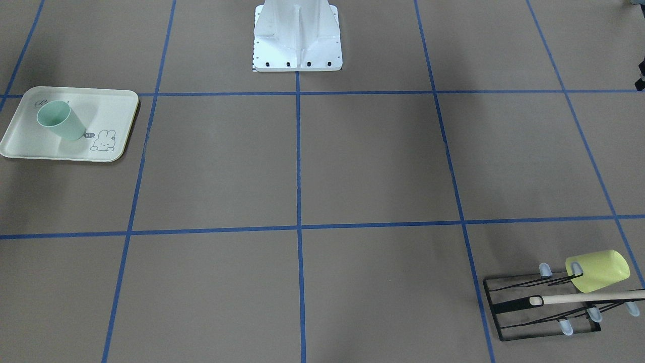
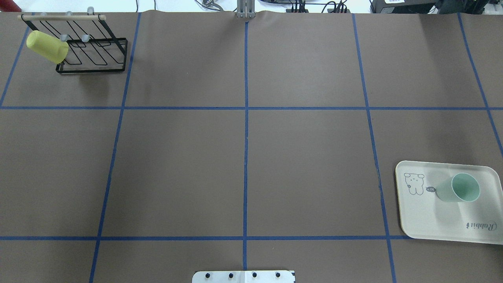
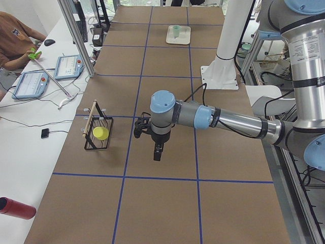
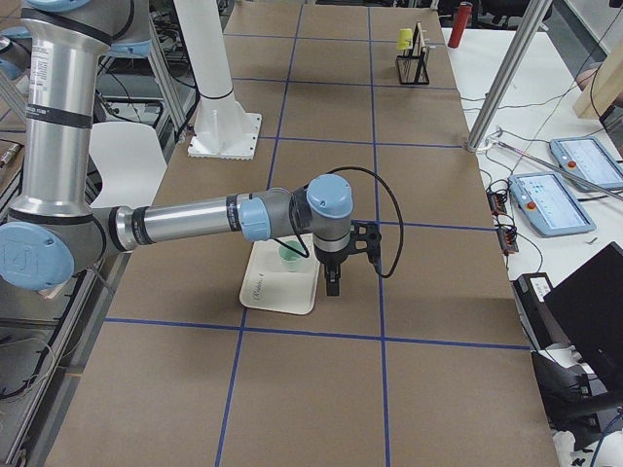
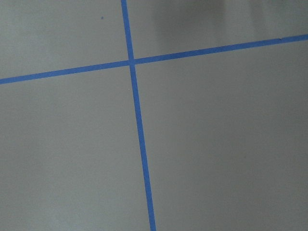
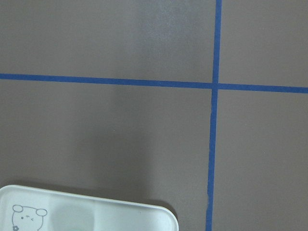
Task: Left arm grabs green cup and hands to right arm on tray
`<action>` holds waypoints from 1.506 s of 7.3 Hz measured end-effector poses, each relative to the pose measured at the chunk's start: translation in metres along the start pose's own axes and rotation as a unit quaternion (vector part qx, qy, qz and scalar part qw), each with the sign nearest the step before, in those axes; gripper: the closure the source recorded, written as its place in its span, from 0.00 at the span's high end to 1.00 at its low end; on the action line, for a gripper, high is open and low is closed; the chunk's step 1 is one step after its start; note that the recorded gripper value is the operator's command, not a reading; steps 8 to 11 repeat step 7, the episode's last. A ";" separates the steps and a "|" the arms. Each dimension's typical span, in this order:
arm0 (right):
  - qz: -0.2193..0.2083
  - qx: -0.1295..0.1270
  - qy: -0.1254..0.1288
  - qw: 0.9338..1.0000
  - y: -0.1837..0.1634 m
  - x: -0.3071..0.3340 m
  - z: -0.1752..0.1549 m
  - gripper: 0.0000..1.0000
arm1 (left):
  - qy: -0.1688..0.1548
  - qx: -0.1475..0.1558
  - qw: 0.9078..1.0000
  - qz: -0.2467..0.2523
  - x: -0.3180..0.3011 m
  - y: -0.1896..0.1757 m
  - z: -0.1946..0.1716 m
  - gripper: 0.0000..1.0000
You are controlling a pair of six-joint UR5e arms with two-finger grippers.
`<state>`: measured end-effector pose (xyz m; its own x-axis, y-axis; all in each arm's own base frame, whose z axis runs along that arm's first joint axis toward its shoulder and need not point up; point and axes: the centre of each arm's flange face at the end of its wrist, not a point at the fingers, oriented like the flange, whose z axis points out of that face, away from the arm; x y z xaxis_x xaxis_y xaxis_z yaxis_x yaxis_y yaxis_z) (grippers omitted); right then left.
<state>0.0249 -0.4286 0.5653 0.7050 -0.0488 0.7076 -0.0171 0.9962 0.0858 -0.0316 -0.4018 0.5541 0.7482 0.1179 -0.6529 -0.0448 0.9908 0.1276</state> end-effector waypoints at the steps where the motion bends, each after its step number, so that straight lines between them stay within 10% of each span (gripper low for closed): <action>1: 0.000 -0.001 0.003 1.000 0.001 0.002 0.001 1.00 | 0.006 -0.001 1.000 0.000 0.001 0.000 0.000 1.00; 11: -0.001 0.001 0.010 1.000 -0.003 0.002 0.001 1.00 | 0.019 0.004 1.000 0.004 0.007 -0.003 -0.004 1.00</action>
